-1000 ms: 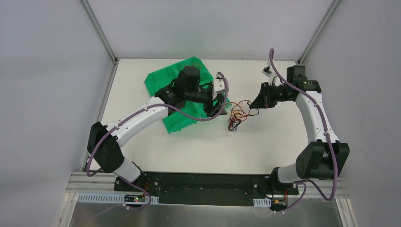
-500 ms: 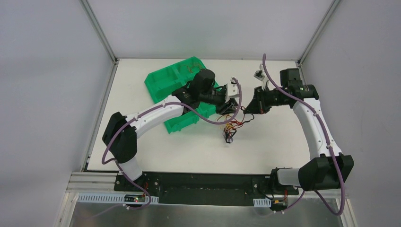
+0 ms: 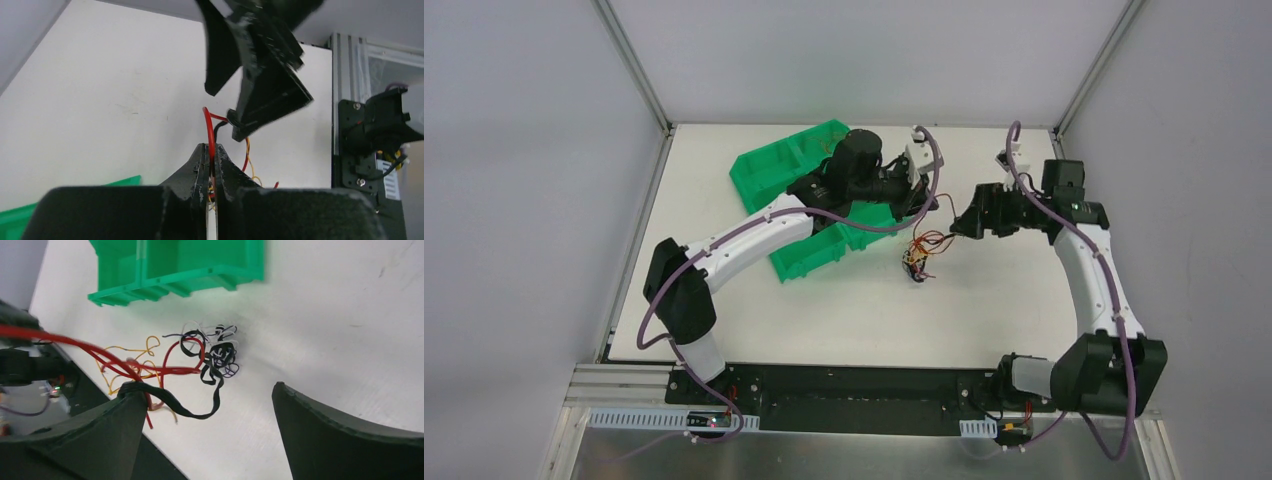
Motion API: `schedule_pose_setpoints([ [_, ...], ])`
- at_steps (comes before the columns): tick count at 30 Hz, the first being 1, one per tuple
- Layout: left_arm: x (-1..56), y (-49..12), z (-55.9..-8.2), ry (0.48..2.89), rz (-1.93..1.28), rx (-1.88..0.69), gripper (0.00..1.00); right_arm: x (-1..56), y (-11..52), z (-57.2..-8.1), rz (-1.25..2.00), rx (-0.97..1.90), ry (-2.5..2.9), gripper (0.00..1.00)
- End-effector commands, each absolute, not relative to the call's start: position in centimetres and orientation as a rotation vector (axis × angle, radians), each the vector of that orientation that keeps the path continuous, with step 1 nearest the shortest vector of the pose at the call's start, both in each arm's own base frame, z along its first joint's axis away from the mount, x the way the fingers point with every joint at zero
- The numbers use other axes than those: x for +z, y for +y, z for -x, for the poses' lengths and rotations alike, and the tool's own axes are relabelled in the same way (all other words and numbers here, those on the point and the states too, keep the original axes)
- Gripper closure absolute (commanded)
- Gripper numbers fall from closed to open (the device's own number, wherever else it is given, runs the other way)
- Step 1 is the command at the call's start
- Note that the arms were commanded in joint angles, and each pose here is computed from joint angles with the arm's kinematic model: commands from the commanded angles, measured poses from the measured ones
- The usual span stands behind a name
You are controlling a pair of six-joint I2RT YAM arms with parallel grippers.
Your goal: Untangle the cables
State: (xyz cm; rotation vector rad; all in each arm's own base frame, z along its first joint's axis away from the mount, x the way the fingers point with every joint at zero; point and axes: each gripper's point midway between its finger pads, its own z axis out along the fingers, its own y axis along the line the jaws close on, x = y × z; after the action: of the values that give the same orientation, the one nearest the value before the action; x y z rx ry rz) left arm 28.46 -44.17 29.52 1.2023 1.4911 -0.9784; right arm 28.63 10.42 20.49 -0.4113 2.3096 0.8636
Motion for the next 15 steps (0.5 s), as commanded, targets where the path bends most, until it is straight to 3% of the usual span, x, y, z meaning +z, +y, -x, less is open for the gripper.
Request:
schedule_pose_setpoints([
  [1, 34.6, -44.3, -29.8, 1.539, -0.941, -1.029, 1.00, 26.4, 10.6, -29.9, 0.401, 0.741, 1.912, 0.01],
  [7, 36.8, -44.8, -30.9, 1.554, -0.824, -1.060, 1.00, 26.6, 12.3, -27.2, 0.377, 0.822, 1.759, 0.01],
  [15, 41.0, -45.9, -29.9, 1.500, -0.778, -1.205, 1.00, 23.8, 15.1, -32.2, 0.379, 0.717, 1.692, 0.04],
])
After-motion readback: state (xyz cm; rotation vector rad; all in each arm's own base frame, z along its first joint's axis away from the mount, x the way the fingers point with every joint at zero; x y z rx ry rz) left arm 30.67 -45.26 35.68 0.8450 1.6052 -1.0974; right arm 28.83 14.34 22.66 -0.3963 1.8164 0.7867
